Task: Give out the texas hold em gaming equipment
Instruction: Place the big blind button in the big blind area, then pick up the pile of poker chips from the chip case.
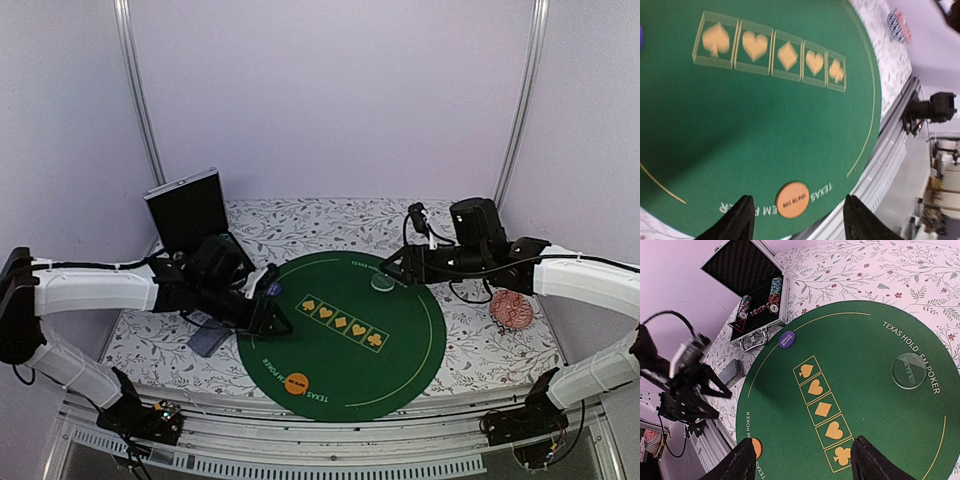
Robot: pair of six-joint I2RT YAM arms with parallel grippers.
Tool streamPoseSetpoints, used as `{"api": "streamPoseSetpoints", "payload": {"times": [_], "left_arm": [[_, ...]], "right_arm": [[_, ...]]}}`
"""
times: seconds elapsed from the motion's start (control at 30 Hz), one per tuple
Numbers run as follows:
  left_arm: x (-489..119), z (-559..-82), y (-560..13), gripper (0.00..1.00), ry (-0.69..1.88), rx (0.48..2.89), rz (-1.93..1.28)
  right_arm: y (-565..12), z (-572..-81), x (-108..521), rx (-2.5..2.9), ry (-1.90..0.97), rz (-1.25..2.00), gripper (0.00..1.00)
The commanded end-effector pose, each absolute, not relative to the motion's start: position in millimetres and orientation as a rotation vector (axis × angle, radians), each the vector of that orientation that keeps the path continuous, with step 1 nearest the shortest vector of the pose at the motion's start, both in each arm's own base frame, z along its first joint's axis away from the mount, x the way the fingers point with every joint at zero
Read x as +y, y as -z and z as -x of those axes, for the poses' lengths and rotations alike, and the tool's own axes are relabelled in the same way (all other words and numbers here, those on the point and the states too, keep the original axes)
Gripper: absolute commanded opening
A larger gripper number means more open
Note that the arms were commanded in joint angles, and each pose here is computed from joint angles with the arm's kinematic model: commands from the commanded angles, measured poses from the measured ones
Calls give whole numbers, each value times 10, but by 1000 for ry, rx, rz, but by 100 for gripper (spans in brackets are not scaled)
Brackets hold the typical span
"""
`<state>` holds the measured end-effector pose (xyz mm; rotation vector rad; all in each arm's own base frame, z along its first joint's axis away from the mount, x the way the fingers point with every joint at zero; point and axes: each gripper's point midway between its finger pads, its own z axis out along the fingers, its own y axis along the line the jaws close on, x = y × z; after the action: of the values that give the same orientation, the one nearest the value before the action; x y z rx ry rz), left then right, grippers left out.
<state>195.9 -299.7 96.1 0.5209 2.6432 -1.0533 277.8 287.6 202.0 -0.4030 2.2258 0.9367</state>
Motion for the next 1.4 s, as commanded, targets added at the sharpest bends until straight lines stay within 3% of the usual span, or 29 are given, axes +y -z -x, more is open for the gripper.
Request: {"api": "streamPoseSetpoints", "payload": {"times": [0.0, 0.13, 0.23, 0.37, 0.6, 0.8, 0.9, 1.03, 1.2, 1.37], "left_arm": [[-2619, -2508, -1772, 67, 591, 2402, -503], [-2314, -2917, -2391, 79, 349, 2249, -438], [-2089, -3157, -2490, 92, 291, 2254, -371], [-1698, -3461, -2424, 98, 269, 2278, -236], [-1062, -3806, -2257, 98, 205, 2281, -43], [-522, -4032, -1634, 98, 20, 2395, 10], [-214, -4134, -1326, 90, -205, 2476, -4], [-71, -4133, -950, 67, -399, 2652, -148], [71, -4051, -668, 74, -566, 2771, -302], [62, -4115, -571, 75, -575, 2756, -350]], "right_arm": [[-2248, -2780, 2838, 2164, -912, 428, 67], [-2453, -2729, 2862, 2094, -923, 509, 70], [-2626, -2688, 2883, 2023, -923, 597, 75], [-2697, -2784, 2744, 2000, -843, 620, 81], [-2577, -3002, 2463, 2037, -729, 585, 83], [-2361, -3045, 2510, 2080, -722, 637, 84], [-2317, -3049, 2537, 2087, -726, 661, 84], [-2324, -3036, 2542, 2082, -722, 684, 84], [-2277, -3033, 2513, 2095, -710, 678, 84], [-2234, -3036, 2543, 2112, -729, 675, 84]]}}
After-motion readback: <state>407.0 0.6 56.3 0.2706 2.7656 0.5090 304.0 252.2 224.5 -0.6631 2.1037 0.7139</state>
